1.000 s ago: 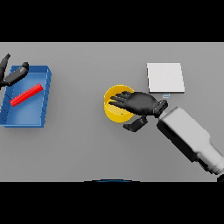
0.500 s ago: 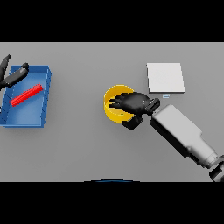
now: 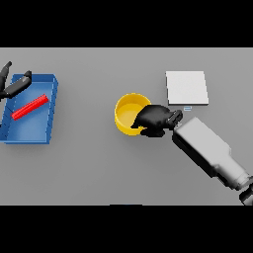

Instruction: Pick up the red beaker and tilt it to pour out 1 green nut into yellow bowl. Pick up the yellow bowl and place it on the metallic measuring scale.

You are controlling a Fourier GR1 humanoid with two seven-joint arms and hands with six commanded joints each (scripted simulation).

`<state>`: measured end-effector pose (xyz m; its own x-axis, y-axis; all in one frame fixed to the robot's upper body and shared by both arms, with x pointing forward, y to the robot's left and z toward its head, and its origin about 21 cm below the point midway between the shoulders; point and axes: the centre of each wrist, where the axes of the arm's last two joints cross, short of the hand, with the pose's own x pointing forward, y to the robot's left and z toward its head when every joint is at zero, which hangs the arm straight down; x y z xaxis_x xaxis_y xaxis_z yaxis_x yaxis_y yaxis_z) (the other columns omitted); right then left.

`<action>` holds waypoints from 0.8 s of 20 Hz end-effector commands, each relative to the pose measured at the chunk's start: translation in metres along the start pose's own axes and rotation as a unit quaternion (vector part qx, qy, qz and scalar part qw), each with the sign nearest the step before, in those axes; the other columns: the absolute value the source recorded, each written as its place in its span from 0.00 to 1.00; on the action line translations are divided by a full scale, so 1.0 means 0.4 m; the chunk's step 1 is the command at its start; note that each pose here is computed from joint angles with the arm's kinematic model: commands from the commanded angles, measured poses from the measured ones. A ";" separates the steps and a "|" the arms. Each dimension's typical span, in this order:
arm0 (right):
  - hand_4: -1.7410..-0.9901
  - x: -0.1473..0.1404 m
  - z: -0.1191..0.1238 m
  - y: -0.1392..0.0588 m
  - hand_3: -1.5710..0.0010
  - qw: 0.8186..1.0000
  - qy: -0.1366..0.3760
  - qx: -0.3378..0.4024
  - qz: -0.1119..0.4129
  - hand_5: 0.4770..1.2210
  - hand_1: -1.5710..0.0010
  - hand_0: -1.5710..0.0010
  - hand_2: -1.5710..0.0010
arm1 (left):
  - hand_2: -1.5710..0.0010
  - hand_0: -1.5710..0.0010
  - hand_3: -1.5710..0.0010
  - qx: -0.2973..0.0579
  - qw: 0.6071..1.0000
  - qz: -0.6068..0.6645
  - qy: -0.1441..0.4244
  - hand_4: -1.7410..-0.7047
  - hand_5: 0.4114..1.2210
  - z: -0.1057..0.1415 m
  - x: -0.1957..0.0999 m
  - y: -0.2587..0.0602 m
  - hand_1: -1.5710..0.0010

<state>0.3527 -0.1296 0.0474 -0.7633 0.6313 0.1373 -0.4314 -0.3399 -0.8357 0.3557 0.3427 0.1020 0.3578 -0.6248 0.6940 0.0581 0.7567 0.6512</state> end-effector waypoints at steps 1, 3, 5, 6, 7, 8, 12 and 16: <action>0.09 0.001 -0.001 0.000 0.30 1.000 0.005 0.003 -0.003 0.94 0.12 0.12 0.18 | 1.00 1.00 1.00 -0.001 1.000 0.000 -0.003 0.92 0.37 0.001 -0.001 -0.001 1.00; 0.06 -0.006 0.007 -0.005 0.25 1.000 0.001 0.008 -0.006 0.96 0.08 0.08 0.15 | 1.00 1.00 1.00 -0.003 1.000 0.002 -0.005 0.92 0.37 0.001 -0.002 0.002 1.00; 0.04 0.001 0.015 -0.016 0.24 1.000 0.002 0.003 -0.002 0.98 0.05 0.05 0.13 | 1.00 1.00 1.00 -0.004 1.000 0.005 -0.008 0.92 0.36 0.003 0.005 -0.003 1.00; 0.03 -0.003 0.023 -0.035 0.24 1.000 0.003 -0.001 -0.001 0.98 0.04 0.04 0.12 | 1.00 1.00 1.00 -0.003 1.000 0.003 -0.011 0.93 0.36 0.011 0.007 -0.003 1.00; 0.02 -0.007 0.029 -0.050 0.25 1.000 0.009 -0.001 -0.002 0.98 0.03 0.03 0.10 | 1.00 1.00 1.00 -0.003 1.000 0.001 -0.006 0.93 0.36 0.012 0.003 -0.006 1.00; 0.02 -0.009 0.037 -0.061 0.25 1.000 0.014 -0.002 0.000 0.99 0.03 0.02 0.08 | 1.00 1.00 1.00 0.002 1.000 0.000 -0.005 0.93 0.36 0.011 0.004 -0.001 1.00; 0.01 -0.004 0.081 -0.099 0.27 0.999 0.031 -0.008 -0.003 0.99 0.01 0.01 0.05 | 1.00 1.00 1.00 -0.001 1.000 0.002 -0.004 0.93 0.36 0.007 0.014 -0.001 1.00; 0.00 0.002 0.115 -0.117 0.24 0.998 0.058 -0.024 0.007 1.00 0.00 0.00 0.06 | 1.00 1.00 1.00 -0.001 1.000 0.010 -0.010 0.91 0.36 0.005 0.019 0.007 1.00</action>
<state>0.3502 -0.1453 0.1110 -0.7076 0.7034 0.0665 -0.3958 -0.3167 -0.8620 0.3568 0.3395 0.1101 0.3388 -0.6136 0.7133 0.0520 0.7692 0.6369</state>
